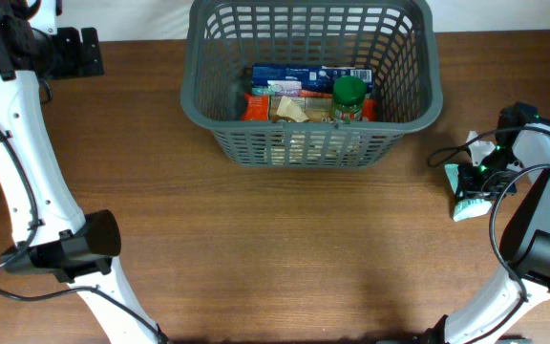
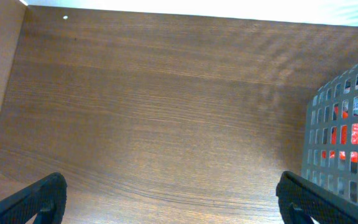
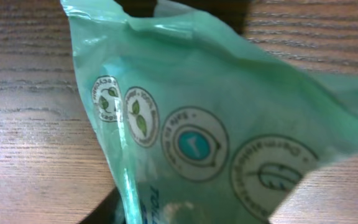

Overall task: Pack container
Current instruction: 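Lower the right gripper and grasp the light-green wipes pack, then lift the wipes pack and carry it over the basket with the right gripper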

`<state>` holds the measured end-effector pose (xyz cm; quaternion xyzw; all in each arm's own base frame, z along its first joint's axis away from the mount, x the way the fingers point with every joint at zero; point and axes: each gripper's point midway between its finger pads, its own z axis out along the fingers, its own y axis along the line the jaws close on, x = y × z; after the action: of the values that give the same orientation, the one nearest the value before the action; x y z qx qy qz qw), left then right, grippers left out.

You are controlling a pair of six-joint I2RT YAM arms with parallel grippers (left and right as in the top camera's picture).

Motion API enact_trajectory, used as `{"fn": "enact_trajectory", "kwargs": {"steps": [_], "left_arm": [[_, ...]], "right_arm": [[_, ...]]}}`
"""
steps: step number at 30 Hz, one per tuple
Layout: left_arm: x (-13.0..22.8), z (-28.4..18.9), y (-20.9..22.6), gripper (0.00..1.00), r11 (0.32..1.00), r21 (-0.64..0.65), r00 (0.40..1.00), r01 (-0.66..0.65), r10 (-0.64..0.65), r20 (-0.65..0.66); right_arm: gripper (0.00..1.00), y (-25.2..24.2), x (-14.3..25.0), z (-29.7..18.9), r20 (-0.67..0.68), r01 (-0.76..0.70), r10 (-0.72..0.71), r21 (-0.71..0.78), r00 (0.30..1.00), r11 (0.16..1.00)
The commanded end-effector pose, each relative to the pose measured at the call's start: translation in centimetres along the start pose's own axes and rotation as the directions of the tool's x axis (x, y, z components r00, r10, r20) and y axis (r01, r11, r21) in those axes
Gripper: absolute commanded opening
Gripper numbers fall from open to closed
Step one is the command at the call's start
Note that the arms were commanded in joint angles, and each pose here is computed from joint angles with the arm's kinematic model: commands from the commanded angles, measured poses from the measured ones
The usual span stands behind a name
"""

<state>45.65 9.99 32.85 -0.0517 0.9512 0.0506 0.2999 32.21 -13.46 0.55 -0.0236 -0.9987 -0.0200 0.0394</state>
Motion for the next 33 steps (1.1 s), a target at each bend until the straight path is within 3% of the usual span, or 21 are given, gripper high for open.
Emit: {"fn": "enact_trajectory", "kwargs": {"steps": [1,6,11,19,23,27,33], "left_arm": [[0.1,0.1,0.2,0.99,1.0,-0.002,1.0,0.02,-0.02,-0.005],[0.1,0.1,0.2,0.99,1.0,-0.002,1.0,0.02,-0.02,-0.006],[0.1,0.1,0.2,0.99,1.0,-0.002,1.0,0.02,-0.02,-0.006],[0.1,0.1,0.2,0.99,1.0,-0.002,1.0,0.02,-0.02,-0.006],[0.1,0.1,0.2,0.99,1.0,-0.002,1.0,0.02,-0.02,-0.005],[0.1,0.1,0.2,0.99,1.0,-0.002,1.0,0.02,-0.02,-0.005],[0.1,0.1,0.2,0.99,1.0,-0.002,1.0,0.02,-0.02,-0.006]], "right_arm": [[0.26,0.4,0.3,0.9,-0.024,-0.065,0.065,-0.017,0.998,0.998],[0.2,0.7,0.4,0.5,-0.03,-0.129,0.128,-0.035,0.991,0.991],[0.2,2.2,-1.3,-2.3,0.027,-0.126,0.132,-0.141,0.991,0.982],[0.2,1.6,-6.3,-16.5,0.299,-0.099,0.138,-0.142,0.944,0.985],[0.2,2.7,-7.1,-25.6,0.471,-0.044,0.113,-0.156,0.875,0.987],[0.2,5.5,-6.7,-33.7,0.645,0.065,0.067,-0.179,0.761,0.982],[0.2,10.4,-5.9,-40.4,0.792,0.219,-0.041,-0.118,0.61,0.969]]}}
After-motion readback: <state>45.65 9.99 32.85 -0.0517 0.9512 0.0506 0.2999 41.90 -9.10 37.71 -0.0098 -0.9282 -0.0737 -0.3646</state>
